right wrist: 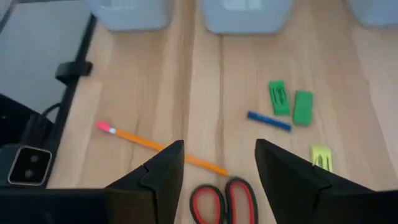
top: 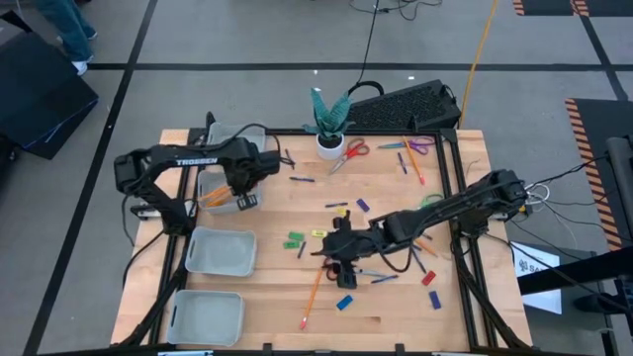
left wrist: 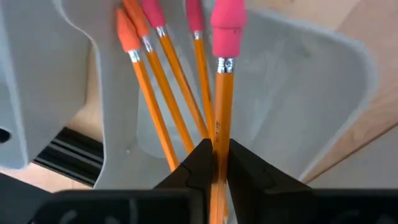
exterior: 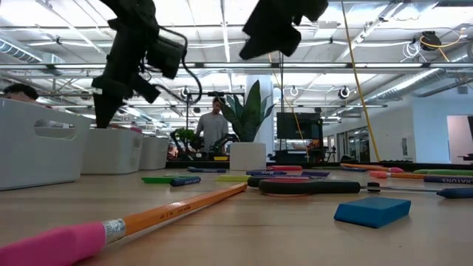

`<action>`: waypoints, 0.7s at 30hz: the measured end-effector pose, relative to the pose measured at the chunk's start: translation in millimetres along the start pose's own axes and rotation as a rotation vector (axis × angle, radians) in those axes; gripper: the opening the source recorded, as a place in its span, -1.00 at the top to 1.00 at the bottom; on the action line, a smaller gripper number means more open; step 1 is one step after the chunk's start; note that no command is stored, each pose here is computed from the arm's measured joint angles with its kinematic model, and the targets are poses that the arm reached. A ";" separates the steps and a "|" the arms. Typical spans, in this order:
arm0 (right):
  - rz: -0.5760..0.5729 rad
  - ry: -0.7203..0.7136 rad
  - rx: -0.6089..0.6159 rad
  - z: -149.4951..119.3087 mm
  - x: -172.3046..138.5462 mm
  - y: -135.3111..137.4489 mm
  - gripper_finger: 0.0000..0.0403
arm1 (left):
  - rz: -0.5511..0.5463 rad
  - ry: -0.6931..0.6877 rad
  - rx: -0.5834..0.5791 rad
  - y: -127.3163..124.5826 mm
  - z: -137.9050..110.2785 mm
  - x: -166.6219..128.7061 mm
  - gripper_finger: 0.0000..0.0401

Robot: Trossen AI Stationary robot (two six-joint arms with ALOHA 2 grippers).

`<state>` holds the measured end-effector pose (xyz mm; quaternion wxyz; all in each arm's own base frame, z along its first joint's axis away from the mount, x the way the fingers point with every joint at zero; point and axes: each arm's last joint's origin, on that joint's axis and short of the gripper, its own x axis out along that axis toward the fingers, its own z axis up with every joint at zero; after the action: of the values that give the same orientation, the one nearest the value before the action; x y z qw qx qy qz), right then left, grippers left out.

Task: Sort crayons/erasers/pens/pencils in bins
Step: Put the orange pencil into the middle top gray bin

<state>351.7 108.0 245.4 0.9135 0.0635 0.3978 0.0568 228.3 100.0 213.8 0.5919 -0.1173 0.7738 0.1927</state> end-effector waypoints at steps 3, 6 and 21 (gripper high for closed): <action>0.017 0.035 -0.041 -2.7 4.3 -2.8 -0.01 | -0.005 0.014 -0.018 6.6 1.1 2.5 0.61; 0.014 0.069 -0.128 -7.4 12.6 -3.4 -0.07 | -0.016 0.045 -0.033 10.7 -3.2 2.0 0.37; 0.388 0.015 -0.472 -13.5 105.3 20.5 0.08 | -0.299 -0.126 -0.160 -20.6 -89.9 -58.7 -0.29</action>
<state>411.9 145.5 163.8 0.8722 -0.0760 0.3607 0.3216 174.4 39.5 287.2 0.6499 -0.2655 0.6915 0.1702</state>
